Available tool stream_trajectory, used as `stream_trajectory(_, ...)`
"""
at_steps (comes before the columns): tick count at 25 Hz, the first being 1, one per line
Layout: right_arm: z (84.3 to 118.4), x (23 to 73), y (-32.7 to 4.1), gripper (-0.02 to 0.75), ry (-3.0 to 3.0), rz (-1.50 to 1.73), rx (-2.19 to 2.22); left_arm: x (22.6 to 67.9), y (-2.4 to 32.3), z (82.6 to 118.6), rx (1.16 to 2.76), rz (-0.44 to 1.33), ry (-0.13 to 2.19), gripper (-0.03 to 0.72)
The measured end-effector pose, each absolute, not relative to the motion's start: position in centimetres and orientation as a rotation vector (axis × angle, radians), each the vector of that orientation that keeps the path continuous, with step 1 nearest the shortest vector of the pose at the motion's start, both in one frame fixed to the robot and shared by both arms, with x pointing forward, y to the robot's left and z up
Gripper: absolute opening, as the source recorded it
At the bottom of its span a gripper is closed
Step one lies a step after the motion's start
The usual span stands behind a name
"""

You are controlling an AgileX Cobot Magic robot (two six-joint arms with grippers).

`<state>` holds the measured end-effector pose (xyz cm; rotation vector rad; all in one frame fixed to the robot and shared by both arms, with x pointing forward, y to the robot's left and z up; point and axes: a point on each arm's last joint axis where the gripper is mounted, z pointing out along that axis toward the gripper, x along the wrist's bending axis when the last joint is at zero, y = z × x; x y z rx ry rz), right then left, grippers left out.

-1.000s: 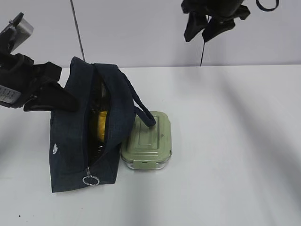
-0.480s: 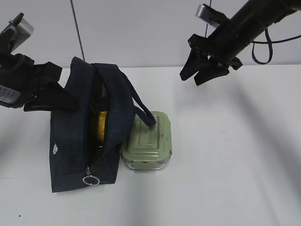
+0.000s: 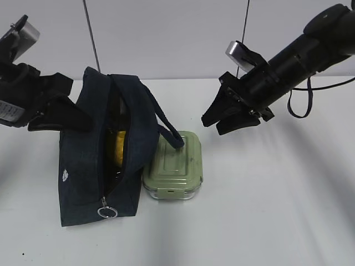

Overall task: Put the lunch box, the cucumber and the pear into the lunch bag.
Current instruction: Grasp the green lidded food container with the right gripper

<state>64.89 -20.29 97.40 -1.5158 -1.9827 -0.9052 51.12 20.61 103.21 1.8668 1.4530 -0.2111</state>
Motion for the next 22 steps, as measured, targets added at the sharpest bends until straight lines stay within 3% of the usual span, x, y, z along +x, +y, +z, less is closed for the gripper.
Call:
stream_trajectory(12,93.7,58.6,-19.8,0.405,-1.805,-1.006,-1.435,51.1,20.6,103.2,1.868,-0.213,1.452,0.001)
stream_trajectory(22,93.2,59.0,-19.7,0.405,-1.801,-1.185,-1.470,51.1,20.6,103.2,1.869,-0.217,1.452,0.001)
